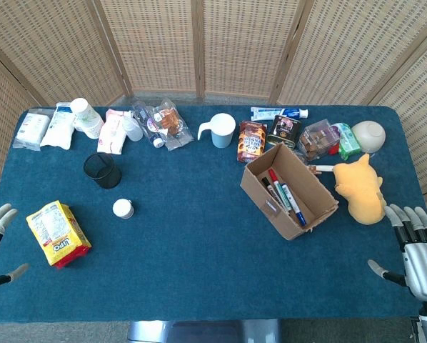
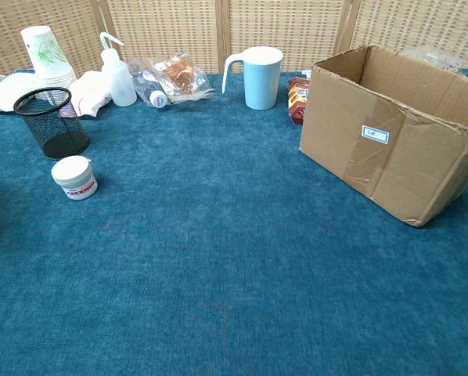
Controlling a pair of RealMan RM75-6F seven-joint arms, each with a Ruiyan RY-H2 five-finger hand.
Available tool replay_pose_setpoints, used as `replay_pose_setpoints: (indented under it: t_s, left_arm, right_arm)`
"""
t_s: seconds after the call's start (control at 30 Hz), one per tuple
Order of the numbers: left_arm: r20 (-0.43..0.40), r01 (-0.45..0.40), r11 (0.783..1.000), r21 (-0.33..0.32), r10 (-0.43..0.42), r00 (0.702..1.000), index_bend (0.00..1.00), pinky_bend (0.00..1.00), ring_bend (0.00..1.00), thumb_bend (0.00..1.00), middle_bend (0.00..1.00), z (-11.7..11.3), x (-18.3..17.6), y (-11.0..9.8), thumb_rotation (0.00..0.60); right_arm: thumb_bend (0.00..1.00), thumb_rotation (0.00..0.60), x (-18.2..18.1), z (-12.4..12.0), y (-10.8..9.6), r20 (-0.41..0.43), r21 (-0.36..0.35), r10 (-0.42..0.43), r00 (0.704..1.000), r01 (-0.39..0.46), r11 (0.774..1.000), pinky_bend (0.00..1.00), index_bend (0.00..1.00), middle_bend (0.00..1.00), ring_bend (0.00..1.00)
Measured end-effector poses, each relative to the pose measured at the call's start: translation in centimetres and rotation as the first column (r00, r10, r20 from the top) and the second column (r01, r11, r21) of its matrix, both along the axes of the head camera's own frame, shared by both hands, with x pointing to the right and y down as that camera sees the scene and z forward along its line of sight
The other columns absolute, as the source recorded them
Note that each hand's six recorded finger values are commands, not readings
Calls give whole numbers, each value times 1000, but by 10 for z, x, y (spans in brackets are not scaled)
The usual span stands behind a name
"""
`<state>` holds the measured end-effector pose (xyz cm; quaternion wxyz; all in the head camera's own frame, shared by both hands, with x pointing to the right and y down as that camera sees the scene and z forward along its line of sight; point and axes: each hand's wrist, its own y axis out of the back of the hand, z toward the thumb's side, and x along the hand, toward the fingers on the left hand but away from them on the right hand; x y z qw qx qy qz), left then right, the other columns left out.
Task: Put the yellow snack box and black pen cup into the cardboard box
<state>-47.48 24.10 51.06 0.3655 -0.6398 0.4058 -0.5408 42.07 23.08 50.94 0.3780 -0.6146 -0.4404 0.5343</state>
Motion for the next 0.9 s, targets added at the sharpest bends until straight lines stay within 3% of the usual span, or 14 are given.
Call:
replay_pose_setpoints:
  t_s: [0.53,0.9]
  left_arm:
    - [-17,-6,1000,12,6,1000,0,0,0,60,0,-4,3,-2,600]
    - [-14,7,1000,0,-7,1000,0,0,0,59,0,0,1,-5,600]
  right_arm:
    - [0,600,-8,12,-4,-3,-51,-46,999,46,998,0,35,0,0]
    - [0,600,-37,31,-28,-14,-80,-121,993,119,990,0,27,0,0]
